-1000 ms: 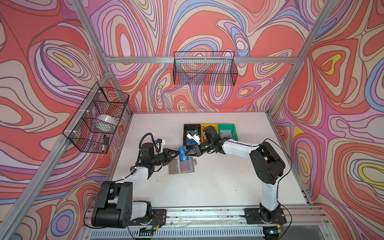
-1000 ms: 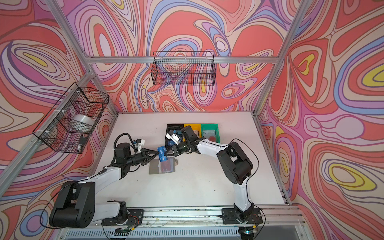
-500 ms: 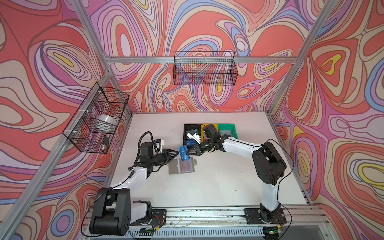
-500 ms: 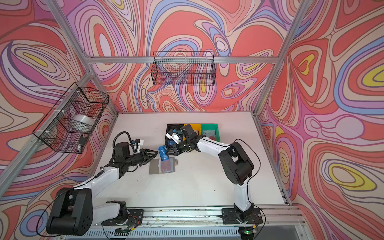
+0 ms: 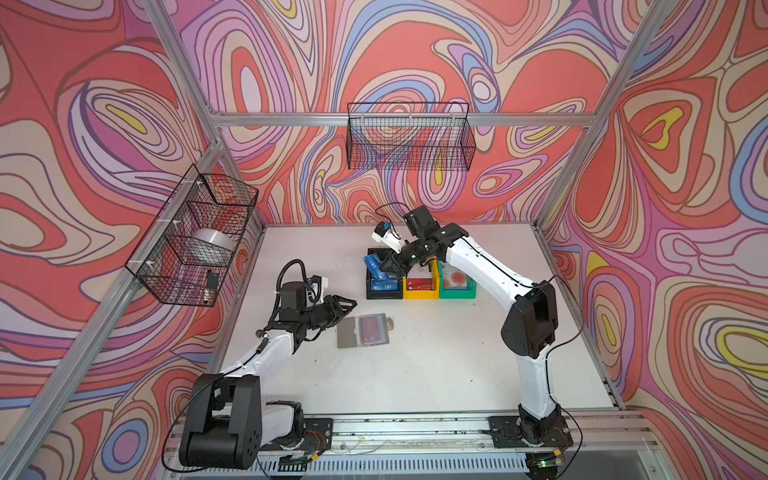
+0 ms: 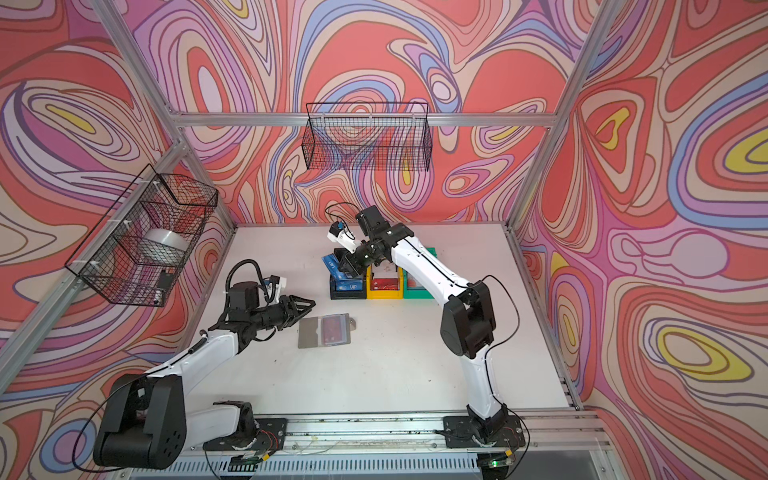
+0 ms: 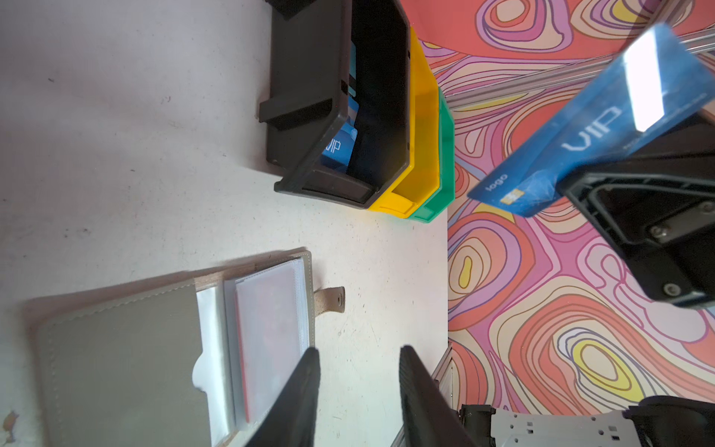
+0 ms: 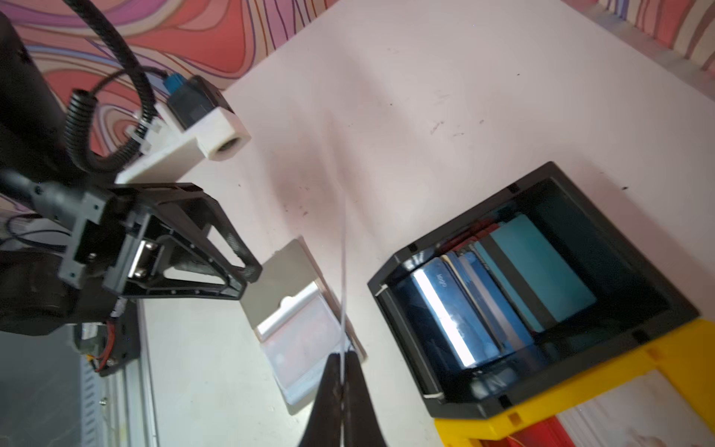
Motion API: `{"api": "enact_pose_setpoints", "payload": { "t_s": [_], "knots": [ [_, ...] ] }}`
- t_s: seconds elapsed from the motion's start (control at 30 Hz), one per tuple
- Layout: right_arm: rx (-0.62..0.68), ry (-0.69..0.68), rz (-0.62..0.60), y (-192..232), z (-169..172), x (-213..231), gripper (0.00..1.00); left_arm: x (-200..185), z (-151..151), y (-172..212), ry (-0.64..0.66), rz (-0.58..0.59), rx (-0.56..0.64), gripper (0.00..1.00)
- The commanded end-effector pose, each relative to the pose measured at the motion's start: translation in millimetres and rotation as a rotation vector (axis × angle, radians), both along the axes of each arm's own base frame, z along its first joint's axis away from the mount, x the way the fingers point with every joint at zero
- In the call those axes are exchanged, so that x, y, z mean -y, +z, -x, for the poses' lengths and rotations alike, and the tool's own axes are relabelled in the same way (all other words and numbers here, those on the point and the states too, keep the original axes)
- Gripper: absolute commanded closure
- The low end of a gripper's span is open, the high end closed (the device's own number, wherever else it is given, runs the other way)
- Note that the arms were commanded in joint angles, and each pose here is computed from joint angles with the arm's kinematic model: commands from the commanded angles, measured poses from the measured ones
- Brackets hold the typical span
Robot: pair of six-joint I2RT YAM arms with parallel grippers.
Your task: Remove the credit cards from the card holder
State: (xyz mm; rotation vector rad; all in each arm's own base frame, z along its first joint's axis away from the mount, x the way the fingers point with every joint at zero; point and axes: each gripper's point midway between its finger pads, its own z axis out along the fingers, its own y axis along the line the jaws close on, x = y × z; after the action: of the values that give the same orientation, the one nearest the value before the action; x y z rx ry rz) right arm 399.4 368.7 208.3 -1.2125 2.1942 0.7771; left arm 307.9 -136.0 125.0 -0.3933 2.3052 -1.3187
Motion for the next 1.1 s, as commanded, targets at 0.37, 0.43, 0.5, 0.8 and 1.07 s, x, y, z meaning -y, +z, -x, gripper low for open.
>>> {"api": "enact_pose_setpoints", "payload": {
  "t_s": [0.37, 0.43, 0.5, 0.8, 1.07],
  "knots": [
    [0.103, 0.033, 0.262, -30.7, -16.9, 31.5, 1.0, -2.8, -4.5, -1.1, 0.009, -0.006, 0.004, 0.62],
    [0.057, -0.006, 0.242, -33.9, -16.0, 31.1, 1.0, -2.5, -5.6, 0.4, 0.009, -0.004, 0.01, 0.63],
    [0.007, -0.075, 0.197, -36.0, -16.8, 29.1, 1.0, -2.4, -6.7, 1.6, 0.011, 0.001, 0.013, 0.63],
    [-0.21, -0.243, -0.18, 0.4, 3.7, 2.0, 1.0, -0.3, -17.8, 10.8, 0.048, 0.081, 0.072, 0.61],
    [-0.304, -0.33, -0.441, 42.9, 2.7, -3.4, 1.0, 3.8, -39.6, 33.2, 0.064, 0.177, 0.196, 0.61]
  ]
}}
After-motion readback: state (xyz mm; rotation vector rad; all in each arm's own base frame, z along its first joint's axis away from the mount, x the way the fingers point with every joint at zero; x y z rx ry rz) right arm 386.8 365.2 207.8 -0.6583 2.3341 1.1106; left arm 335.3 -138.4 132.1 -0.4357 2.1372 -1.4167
